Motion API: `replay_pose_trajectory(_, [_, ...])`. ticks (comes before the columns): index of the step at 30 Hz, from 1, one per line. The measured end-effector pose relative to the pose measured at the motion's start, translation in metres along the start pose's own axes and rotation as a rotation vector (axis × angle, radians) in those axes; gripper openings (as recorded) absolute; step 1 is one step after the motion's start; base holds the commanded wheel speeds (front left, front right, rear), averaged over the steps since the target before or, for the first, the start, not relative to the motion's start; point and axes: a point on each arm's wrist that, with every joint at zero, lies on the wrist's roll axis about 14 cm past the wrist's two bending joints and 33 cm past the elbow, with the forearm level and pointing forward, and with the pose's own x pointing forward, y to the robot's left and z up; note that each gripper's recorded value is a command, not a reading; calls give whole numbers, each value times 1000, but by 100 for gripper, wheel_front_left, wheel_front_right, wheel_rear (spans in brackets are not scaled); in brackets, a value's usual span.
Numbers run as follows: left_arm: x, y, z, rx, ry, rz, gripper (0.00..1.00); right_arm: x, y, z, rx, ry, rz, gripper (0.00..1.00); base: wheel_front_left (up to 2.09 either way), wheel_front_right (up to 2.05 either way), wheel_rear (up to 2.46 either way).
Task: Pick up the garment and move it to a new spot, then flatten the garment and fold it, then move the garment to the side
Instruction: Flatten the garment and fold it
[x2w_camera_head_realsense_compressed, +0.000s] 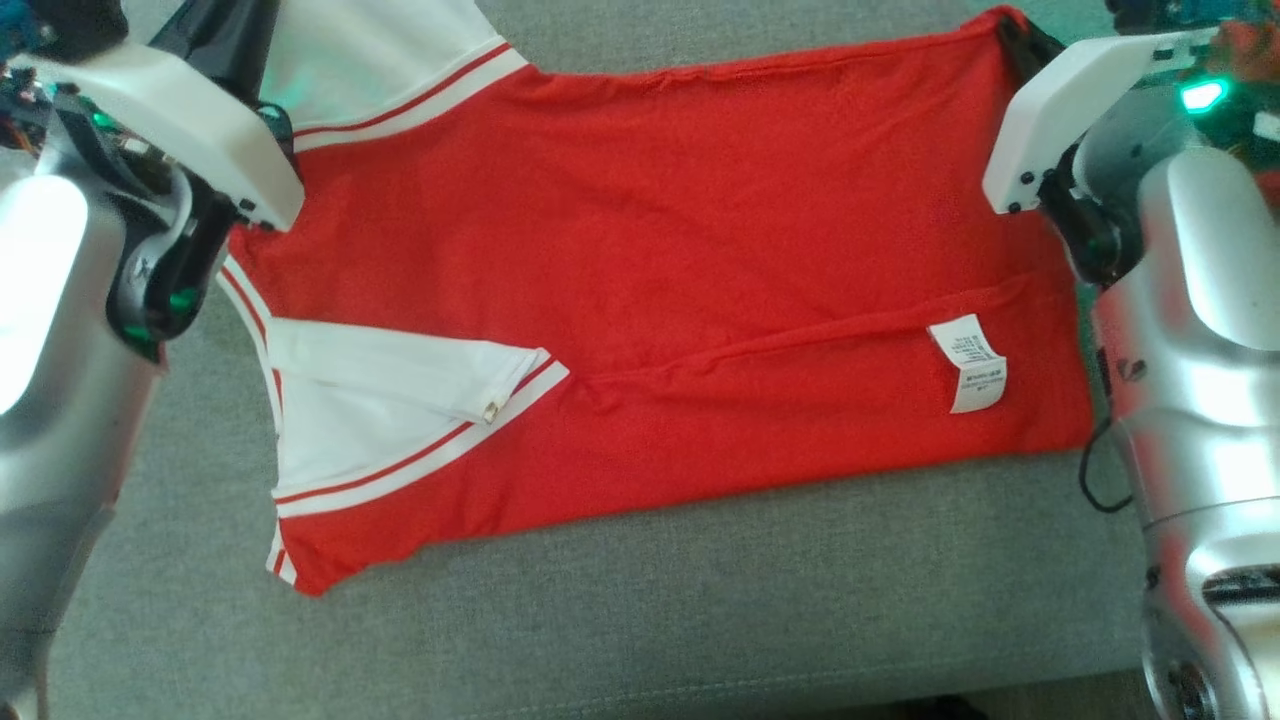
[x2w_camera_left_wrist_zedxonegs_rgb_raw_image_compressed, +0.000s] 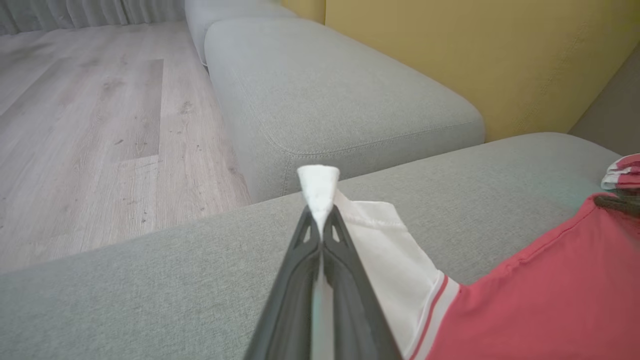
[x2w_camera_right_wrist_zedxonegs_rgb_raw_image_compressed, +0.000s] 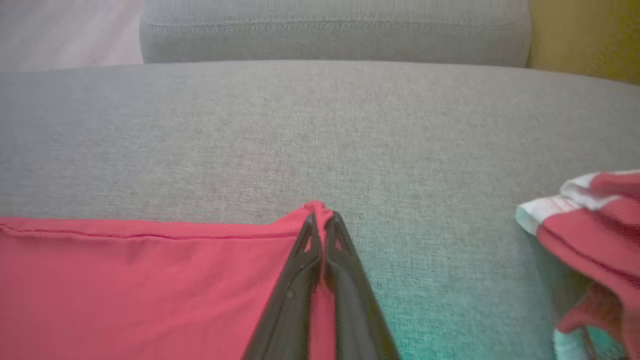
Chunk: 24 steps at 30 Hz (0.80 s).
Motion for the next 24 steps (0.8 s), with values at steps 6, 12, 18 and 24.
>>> replay_pose_trajectory(6, [-22,-11,-3,-5,-34,-14,0,-17,12,14,-15,-81,38,0,0,0,0])
replay_pose_trajectory(12, [-60,-23,-15,-52,-74,-6,0,-46,-2,-13,-1,-80,21,0,0,0,0])
replay_pose_trajectory(18, [-99,-37,-13,-96,-163,13,0,-74,3,-15,17,-130,43,0,0,0,0])
replay_pose_trajectory(24, [-131,-45,-53,-180,-124,64,0,-92,5,-25,16,-145,53,0,0,0,0])
